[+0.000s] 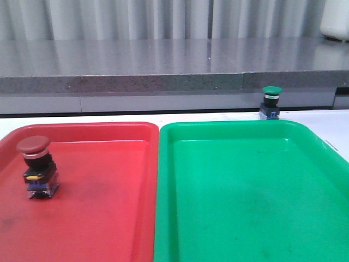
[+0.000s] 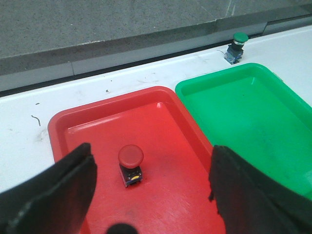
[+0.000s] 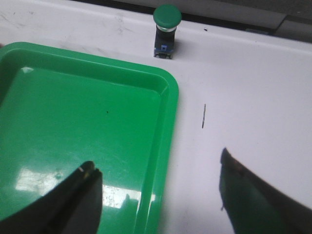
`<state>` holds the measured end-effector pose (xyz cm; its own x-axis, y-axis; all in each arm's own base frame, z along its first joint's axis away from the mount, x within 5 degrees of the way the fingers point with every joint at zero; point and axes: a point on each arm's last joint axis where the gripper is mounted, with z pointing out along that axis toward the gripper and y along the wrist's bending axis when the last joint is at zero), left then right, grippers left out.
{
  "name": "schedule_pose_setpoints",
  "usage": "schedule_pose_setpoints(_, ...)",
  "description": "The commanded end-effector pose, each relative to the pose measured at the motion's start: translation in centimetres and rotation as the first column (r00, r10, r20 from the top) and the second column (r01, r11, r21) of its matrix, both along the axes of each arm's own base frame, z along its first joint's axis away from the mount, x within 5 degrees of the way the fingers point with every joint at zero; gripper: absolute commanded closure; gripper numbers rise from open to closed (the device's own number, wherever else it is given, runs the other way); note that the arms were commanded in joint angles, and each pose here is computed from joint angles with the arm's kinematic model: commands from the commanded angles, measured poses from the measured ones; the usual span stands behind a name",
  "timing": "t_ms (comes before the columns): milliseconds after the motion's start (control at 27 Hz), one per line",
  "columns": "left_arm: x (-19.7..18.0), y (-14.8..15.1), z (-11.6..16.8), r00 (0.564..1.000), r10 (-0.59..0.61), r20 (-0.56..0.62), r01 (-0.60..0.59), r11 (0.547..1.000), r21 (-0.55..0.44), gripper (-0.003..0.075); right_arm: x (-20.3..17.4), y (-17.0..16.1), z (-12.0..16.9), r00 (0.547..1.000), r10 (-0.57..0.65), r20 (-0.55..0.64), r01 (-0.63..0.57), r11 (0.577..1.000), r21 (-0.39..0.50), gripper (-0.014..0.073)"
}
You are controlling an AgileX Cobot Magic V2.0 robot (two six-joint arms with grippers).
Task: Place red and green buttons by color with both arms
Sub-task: 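Move the right gripper over the green-capped button and close on it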
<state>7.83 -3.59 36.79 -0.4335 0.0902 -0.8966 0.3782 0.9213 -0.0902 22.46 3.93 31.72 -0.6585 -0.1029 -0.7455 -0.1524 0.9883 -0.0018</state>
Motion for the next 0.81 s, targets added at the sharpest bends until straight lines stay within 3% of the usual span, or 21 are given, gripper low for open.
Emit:
schedule_pose_setpoints(0, 0.1, -0.1, 1.3, 0.997, -0.005, 0.081, 0.008, 0.999, -0.038, 0.0239, 3.1, 0.6, 0.9, 0.998, 0.013, 0.066, -0.013, 1.000, -0.004, -0.0024)
schedule_pose_setpoints(444, 0.1, -0.1, 1.3, 0.997, -0.005, 0.081, 0.008, 0.999, -0.038, 0.0239, 12.1, 0.8, -2.5, 0.997, -0.074, 0.015, 0.073, 0.996, 0.058, -0.0019)
schedule_pose_setpoints(778, 0.1, -0.1, 1.3, 0.997, -0.005, 0.081, 0.008, 0.999, -0.038, 0.0239, 19.0, 1.2, -4.3, 0.993, -0.114, 0.044, 0.108, 0.986, 0.124, -0.0019)
